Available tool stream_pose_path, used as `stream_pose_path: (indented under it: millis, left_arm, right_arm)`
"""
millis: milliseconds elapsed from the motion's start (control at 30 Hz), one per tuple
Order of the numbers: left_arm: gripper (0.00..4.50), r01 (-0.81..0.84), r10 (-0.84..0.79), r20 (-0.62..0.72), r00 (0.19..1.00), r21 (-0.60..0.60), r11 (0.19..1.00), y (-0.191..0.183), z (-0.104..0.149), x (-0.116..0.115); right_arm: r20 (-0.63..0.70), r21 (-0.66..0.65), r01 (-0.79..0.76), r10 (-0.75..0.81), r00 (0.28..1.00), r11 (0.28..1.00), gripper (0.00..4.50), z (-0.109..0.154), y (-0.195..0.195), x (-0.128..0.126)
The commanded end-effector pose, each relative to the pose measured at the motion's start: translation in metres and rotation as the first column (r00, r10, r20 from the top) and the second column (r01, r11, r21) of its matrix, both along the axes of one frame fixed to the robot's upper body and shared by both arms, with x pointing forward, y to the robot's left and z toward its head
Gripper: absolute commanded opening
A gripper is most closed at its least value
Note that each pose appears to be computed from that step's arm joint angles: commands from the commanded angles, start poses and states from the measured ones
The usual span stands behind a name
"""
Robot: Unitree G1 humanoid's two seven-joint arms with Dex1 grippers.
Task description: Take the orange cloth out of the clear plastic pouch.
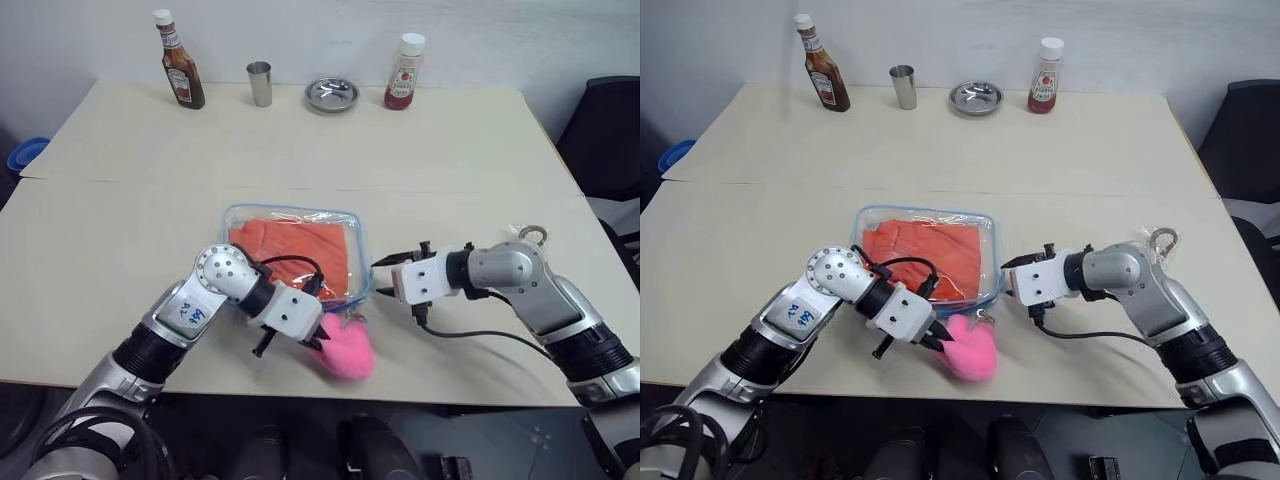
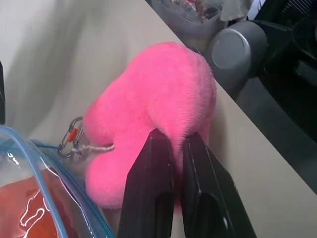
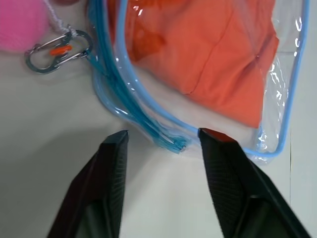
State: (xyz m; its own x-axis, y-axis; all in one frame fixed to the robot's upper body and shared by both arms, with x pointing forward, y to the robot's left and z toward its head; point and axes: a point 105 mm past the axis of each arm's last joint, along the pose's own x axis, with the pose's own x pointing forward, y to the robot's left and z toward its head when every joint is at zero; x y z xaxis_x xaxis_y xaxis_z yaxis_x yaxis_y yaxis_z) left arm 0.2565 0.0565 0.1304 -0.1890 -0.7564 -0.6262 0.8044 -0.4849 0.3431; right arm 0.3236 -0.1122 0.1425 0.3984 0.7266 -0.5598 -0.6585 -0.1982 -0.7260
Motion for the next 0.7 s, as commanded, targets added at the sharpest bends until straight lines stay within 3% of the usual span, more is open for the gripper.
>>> stream_pose_path:
  millis: [33, 367, 600, 700]
  left_arm:
    - [0.0, 0.0, 0.001, 0.027, 1.0, -0.031, 1.0, -0.003, 0.01, -0.002]
    - [0.0, -0.013, 0.014, 0.029, 0.999, -0.036, 0.999, -0.001, 0.011, 0.0]
    - [0.0, -0.064, 0.064, 0.023, 0.998, -0.022, 0.998, 0.014, 0.007, 0.001]
    - [0.0, -0.124, 0.124, 0.029, 0.992, -0.013, 0.992, 0.03, 0.006, 0.005]
  right_arm:
    - [0.028, 0.019, -0.043, 0.042, 0.999, 0.999, 2.36, 0.007, 0.01, -0.001]
    - [0.034, 0.05, -0.07, 0.069, 0.997, 0.996, 2.36, 0.01, 0.024, 0.001]
    - [0.036, 0.014, -0.086, 0.086, 0.996, 0.996, 0.02, 0.013, 0.017, 0.001]
    - [0.039, 0.0, -0.092, 0.092, 0.995, 0.996, 0.02, 0.014, 0.014, 0.001]
